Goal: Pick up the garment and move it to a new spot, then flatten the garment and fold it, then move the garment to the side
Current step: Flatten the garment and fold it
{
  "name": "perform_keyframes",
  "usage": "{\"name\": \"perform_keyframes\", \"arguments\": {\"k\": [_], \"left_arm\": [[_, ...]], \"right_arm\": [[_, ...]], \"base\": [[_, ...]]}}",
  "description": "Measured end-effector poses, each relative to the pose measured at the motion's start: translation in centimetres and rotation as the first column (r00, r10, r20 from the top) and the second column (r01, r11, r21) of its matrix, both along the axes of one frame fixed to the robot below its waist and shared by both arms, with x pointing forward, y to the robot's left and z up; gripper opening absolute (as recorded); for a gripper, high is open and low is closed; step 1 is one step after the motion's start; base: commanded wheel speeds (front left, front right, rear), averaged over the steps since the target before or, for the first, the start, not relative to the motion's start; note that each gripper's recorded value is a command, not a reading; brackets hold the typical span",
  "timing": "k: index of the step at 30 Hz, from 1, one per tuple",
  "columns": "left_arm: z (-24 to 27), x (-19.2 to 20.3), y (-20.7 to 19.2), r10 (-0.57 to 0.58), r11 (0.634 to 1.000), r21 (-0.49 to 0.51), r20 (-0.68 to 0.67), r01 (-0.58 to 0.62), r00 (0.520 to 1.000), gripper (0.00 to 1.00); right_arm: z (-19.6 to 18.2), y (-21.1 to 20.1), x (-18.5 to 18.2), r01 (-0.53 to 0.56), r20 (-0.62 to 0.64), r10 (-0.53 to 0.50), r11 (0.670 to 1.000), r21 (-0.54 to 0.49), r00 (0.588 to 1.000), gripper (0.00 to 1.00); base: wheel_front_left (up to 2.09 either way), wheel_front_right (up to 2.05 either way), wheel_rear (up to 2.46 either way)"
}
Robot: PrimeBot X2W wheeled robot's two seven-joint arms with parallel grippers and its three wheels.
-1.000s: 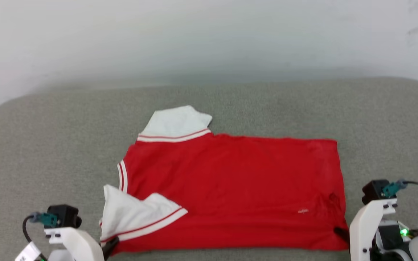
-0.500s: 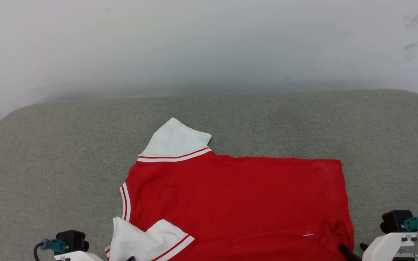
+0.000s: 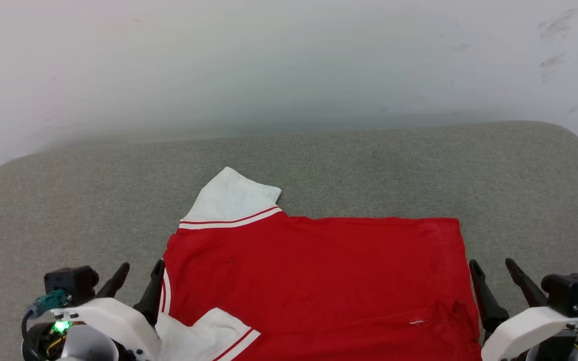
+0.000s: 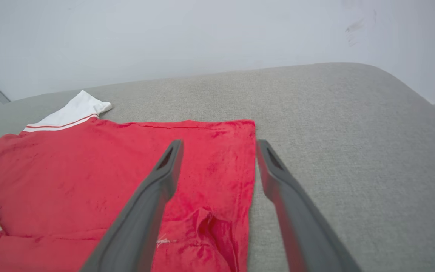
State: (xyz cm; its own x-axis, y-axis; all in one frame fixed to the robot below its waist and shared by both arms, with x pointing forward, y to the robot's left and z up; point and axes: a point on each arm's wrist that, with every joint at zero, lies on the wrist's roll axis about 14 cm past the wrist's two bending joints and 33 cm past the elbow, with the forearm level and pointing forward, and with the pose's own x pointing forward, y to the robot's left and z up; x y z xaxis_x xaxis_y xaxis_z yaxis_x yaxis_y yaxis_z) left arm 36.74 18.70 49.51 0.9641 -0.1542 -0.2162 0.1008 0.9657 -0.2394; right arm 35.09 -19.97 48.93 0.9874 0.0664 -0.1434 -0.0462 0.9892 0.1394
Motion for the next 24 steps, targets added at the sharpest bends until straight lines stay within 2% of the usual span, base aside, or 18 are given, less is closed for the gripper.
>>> {"name": "perform_keyframes", "arguments": {"k": [7,14,18,24], "left_arm": [[3.5,3.9,-1.5,-0.005,1.000,0.013,0.175,0.002,0.985,1.00],[3.6,9.8,-3.4,-0.048,0.999,-0.015,0.200,0.052,0.979,1.00],[3.1,13.9,-4.6,-0.111,0.993,-0.005,0.167,0.114,0.980,1.00],[-0.1,19.4,-5.2,-0.205,0.978,0.023,-0.025,0.205,0.979,1.00]], "right_arm": [[3.8,0.5,1.7,0.010,0.129,-0.007,1.000,-0.017,0.992,1.00],[6.0,0.8,5.2,0.008,0.193,-0.001,0.999,-0.036,0.981,1.00],[5.9,0.7,7.1,0.013,0.195,-0.004,0.999,-0.045,0.981,1.00],[4.2,0.5,8.8,0.020,0.160,-0.011,0.998,-0.054,0.987,1.00]], "base": [[0.00,0.00,0.00],[0.00,0.00,0.00],[0.00,0.00,0.00],[0.00,0.00,0.00]]}}
